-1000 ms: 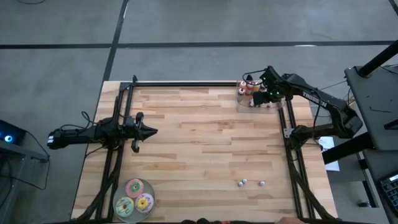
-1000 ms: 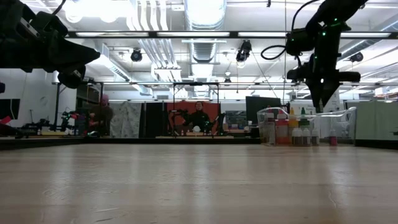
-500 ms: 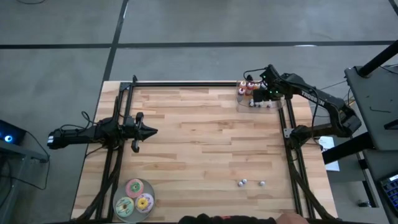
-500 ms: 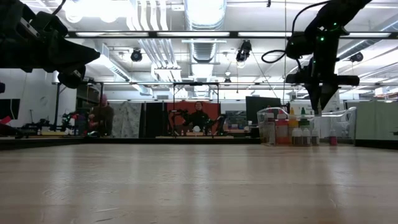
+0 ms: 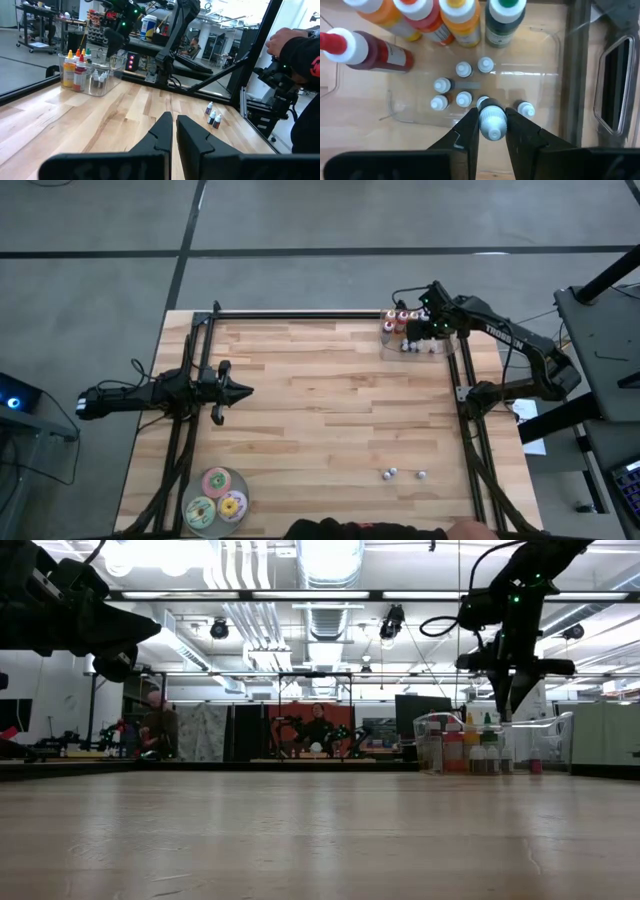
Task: Pick & Place food coloring
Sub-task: Put the small green food coloring bottle into the bin
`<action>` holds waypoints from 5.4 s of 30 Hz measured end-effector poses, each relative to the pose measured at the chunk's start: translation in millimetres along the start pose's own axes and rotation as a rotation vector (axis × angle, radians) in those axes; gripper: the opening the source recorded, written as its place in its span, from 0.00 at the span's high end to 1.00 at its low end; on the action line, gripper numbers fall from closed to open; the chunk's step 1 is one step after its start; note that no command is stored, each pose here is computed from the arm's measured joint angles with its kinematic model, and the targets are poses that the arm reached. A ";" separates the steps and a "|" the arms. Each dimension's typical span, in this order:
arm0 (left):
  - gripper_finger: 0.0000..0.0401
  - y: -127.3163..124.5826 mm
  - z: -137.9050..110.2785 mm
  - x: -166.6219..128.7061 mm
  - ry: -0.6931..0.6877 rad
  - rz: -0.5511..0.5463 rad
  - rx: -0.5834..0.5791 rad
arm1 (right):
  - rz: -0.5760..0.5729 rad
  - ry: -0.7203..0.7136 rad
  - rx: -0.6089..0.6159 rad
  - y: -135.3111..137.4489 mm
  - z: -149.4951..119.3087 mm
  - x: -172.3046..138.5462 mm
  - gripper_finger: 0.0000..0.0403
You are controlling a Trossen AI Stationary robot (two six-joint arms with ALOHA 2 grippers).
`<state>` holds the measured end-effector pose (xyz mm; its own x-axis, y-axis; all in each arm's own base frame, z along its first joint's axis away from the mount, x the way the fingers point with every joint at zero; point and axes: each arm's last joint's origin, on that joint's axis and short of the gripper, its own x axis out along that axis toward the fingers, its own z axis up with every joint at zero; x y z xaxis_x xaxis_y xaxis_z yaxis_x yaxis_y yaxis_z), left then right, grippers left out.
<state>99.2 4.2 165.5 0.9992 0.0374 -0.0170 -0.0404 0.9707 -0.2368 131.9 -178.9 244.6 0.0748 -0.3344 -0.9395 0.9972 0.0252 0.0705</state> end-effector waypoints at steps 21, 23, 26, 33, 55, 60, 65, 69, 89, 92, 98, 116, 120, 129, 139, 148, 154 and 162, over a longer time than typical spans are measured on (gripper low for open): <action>1.00 0.0 0.0 0.0 0.000 0.000 0.000 | 0.016 0.048 -0.027 -11.7 -15.0 -17.4 0.83; 1.00 0.0 0.1 0.0 0.000 0.000 0.000 | 0.017 0.043 -0.035 -14.1 -16.1 -18.8 0.83; 1.00 0.0 0.0 0.0 0.000 0.000 0.000 | 0.006 0.042 -0.016 -19.7 -16.5 -19.2 0.83; 1.00 0.0 0.0 0.0 0.000 0.000 0.000 | -0.102 0.033 0.023 -36.3 -13.1 -16.9 0.83; 1.00 0.0 0.0 0.0 0.000 0.000 0.000 | -0.082 -0.042 0.055 -47.3 -18.9 25.8 0.83; 1.00 0.0 0.0 0.0 0.000 0.000 0.000 | -0.084 -0.040 0.062 -49.2 -23.8 34.6 0.83; 1.00 0.0 0.0 0.0 0.000 0.000 0.000 | -0.083 -0.045 0.082 -51.1 -26.5 40.4 0.83; 1.00 0.0 0.1 0.0 0.000 0.000 0.000 | -0.086 -0.044 0.091 -52.8 -28.0 43.4 0.83; 1.00 0.0 0.1 0.0 0.000 0.000 0.000 | -0.089 -0.041 0.101 -54.4 -28.2 44.2 0.83; 1.00 0.0 0.0 0.0 0.000 0.000 0.000 | -0.089 -0.041 0.101 -54.4 -28.2 44.2 0.83; 1.00 0.0 0.0 0.0 0.000 0.000 0.000 | -0.088 -0.041 0.101 -54.3 -28.1 44.2 0.83; 1.00 0.0 0.1 0.0 0.000 0.000 0.000 | -0.088 -0.041 0.100 -54.3 -28.1 44.2 0.81; 1.00 0.0 0.0 0.0 0.000 0.000 0.000 | -0.088 -0.042 0.100 -54.3 -28.0 44.2 0.81; 1.00 0.0 0.1 0.0 0.000 0.000 0.000 | -0.064 -0.075 0.102 -51.7 -22.5 41.1 0.82; 1.00 0.0 0.1 0.0 0.000 0.000 0.000 | -0.069 -0.059 0.092 -49.2 -18.2 44.0 0.81; 1.00 0.0 0.0 0.0 0.000 0.000 0.000 | -0.080 -0.041 0.105 -47.6 -15.4 46.1 0.81; 1.00 0.0 0.1 0.0 0.000 0.000 0.000 | -0.079 -0.039 0.112 -47.5 -15.3 46.5 0.82; 1.00 0.0 0.0 0.0 0.000 0.000 0.000 | -0.052 -0.004 0.122 -45.7 -14.7 48.6 0.81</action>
<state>99.2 4.2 165.5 0.9992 0.0374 -0.0170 -0.0403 0.9707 -0.2369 90.0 -182.5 190.8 0.0224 -0.3363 -0.9415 0.9924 -0.1068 0.0618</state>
